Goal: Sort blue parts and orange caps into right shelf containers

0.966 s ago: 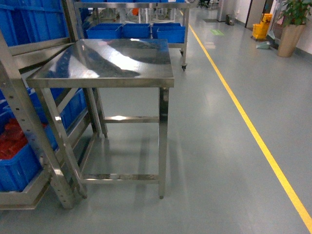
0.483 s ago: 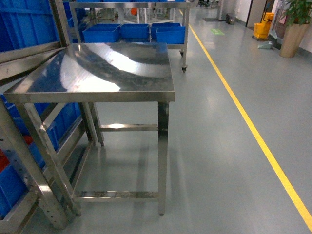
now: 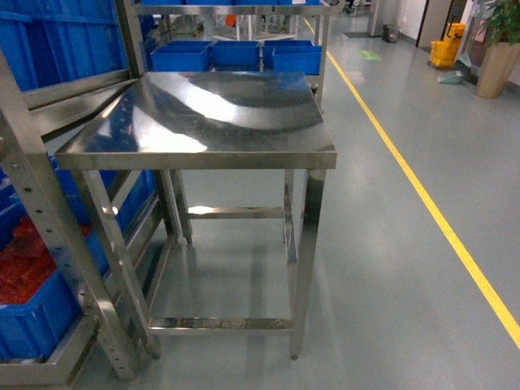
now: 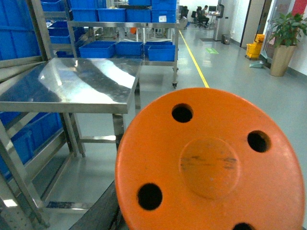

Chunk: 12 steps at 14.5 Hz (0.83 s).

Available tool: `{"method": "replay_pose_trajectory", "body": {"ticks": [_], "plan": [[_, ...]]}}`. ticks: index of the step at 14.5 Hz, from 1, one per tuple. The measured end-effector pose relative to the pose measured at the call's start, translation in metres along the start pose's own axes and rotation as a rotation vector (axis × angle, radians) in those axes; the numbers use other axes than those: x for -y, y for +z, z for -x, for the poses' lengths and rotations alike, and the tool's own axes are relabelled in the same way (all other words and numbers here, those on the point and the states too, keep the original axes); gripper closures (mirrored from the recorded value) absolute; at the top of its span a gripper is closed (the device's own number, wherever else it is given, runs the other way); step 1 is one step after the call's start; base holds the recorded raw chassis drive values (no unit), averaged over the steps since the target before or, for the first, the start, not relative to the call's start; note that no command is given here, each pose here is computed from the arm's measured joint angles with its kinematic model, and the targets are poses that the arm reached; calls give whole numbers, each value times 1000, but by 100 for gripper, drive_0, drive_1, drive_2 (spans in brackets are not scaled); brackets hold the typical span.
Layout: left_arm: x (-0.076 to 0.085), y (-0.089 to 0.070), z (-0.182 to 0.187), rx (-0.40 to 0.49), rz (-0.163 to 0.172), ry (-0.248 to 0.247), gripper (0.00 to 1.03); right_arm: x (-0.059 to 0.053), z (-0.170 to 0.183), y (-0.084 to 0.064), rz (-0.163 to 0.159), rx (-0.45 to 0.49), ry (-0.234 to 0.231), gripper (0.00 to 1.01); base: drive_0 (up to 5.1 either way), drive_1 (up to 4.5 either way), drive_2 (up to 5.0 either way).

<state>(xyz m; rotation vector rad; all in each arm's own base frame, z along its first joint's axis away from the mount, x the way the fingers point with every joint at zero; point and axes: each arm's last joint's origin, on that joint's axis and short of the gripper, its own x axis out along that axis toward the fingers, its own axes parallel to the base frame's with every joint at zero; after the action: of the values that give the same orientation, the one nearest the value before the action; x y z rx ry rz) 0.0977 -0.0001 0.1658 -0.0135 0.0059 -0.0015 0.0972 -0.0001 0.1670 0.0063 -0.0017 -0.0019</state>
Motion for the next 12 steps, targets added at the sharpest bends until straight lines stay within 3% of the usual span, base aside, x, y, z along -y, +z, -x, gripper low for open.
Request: {"method": "replay_pose_trajectory", "body": {"ticks": [12], "plan": [[0, 0, 0, -1, 0, 1, 61, 0, 0, 0, 0, -1, 2, 58, -493, 248, 248]]}}
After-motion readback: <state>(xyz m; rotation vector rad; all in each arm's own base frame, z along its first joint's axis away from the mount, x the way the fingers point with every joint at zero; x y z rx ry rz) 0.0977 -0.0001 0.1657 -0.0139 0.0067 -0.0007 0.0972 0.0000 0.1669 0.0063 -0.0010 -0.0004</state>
